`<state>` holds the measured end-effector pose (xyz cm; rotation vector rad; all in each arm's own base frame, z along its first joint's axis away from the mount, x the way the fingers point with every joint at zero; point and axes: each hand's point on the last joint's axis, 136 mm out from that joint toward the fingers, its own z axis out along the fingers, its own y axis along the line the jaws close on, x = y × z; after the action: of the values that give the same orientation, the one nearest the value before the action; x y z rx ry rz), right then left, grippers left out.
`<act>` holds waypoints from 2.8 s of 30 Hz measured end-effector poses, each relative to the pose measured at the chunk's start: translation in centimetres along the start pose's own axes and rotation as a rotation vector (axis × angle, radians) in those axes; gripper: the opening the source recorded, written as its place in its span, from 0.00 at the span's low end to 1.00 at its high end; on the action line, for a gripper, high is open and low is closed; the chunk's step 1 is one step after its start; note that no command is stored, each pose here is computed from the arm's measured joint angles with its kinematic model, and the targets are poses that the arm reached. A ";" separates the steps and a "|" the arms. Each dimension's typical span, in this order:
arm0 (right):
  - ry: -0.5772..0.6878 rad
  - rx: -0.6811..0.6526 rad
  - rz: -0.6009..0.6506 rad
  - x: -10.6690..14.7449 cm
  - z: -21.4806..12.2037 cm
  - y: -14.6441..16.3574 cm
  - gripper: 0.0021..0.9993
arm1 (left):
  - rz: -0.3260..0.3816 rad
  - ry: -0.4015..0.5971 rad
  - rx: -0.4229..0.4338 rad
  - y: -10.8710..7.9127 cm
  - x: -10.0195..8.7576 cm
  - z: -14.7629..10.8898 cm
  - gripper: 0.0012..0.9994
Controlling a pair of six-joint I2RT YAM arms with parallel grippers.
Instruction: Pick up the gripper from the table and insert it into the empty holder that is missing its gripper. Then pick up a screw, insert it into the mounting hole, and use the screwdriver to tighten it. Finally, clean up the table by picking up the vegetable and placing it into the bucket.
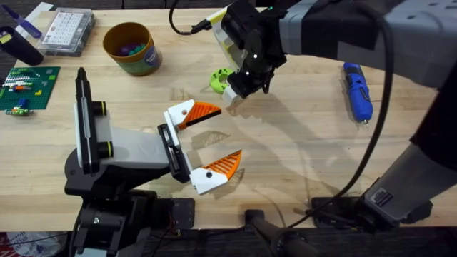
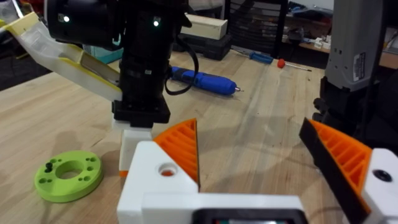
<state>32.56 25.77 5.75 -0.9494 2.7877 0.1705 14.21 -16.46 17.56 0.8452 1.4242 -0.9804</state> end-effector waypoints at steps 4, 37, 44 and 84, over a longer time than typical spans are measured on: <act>0.010 0.000 0.001 0.2 0.2 0.0 0.57 | -0.016 0.006 -0.002 0.0 0.2 0.0 0.99; -0.358 0.000 -0.016 -8.7 -1.4 0.1 0.57 | -0.017 0.006 -0.003 0.1 0.2 0.0 0.99; -0.413 0.000 -0.019 -9.9 -1.9 0.1 0.57 | -0.017 0.007 -0.003 0.1 0.2 0.0 0.99; -0.360 0.000 -0.016 -9.4 1.7 -0.1 0.57 | -0.017 0.007 -0.003 0.1 0.2 0.0 0.99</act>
<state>40.20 31.58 6.11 -0.8453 2.4495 0.3060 14.24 -16.44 17.34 0.8361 1.4402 -0.9889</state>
